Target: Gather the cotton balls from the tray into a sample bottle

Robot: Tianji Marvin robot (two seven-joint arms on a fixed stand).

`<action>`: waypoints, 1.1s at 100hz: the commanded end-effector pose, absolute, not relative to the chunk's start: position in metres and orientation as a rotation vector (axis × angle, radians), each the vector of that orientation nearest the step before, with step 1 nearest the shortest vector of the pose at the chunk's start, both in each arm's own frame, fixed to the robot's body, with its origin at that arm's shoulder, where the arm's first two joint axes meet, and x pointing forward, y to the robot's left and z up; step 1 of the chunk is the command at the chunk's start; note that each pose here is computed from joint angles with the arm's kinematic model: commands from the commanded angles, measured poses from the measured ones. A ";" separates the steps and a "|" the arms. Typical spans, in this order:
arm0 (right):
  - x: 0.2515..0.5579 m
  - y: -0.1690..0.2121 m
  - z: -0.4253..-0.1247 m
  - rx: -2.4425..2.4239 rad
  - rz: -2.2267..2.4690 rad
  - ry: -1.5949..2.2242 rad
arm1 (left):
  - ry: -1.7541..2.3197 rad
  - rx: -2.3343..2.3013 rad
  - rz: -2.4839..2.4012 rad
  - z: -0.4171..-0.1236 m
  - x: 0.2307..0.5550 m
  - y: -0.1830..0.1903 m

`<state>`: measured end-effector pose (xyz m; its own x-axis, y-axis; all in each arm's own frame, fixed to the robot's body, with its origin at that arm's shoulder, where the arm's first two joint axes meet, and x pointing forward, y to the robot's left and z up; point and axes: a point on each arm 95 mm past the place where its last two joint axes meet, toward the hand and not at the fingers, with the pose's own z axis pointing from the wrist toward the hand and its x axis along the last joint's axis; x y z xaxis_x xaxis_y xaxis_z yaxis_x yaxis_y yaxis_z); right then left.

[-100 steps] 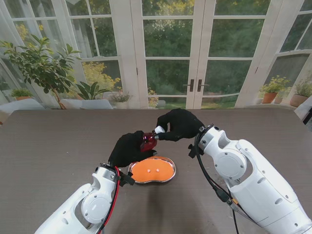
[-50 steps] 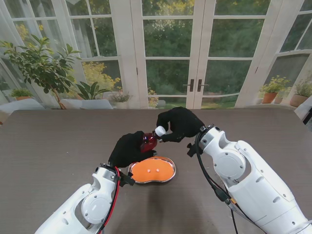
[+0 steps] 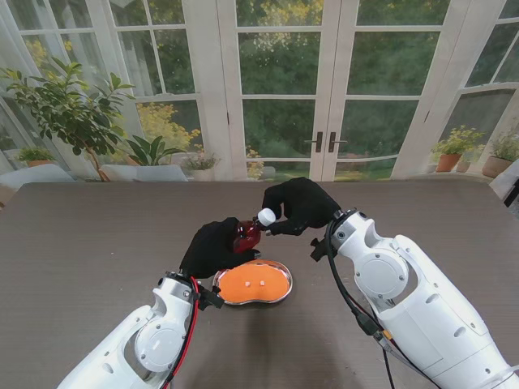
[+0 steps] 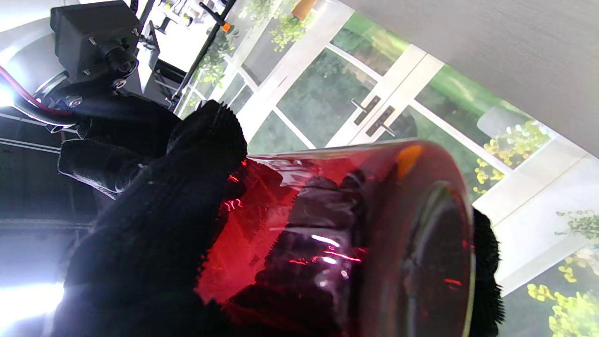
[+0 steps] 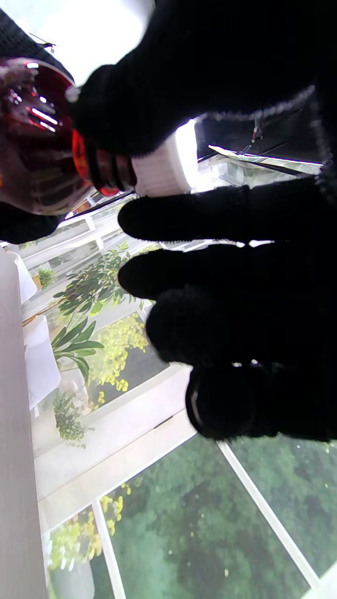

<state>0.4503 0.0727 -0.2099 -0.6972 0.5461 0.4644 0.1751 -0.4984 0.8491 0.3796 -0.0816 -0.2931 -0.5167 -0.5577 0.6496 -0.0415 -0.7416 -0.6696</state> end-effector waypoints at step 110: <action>0.448 0.078 -0.215 1.083 2.306 1.450 | 0.959 -1.353 -2.308 -0.295 0.378 -0.085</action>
<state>0.4494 0.0746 -0.2141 -0.7029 0.5331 0.4709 0.1874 -0.4999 0.8456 0.3786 -0.0821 -0.2946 -0.5127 -0.5582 0.6524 -0.0559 -0.7365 -0.6741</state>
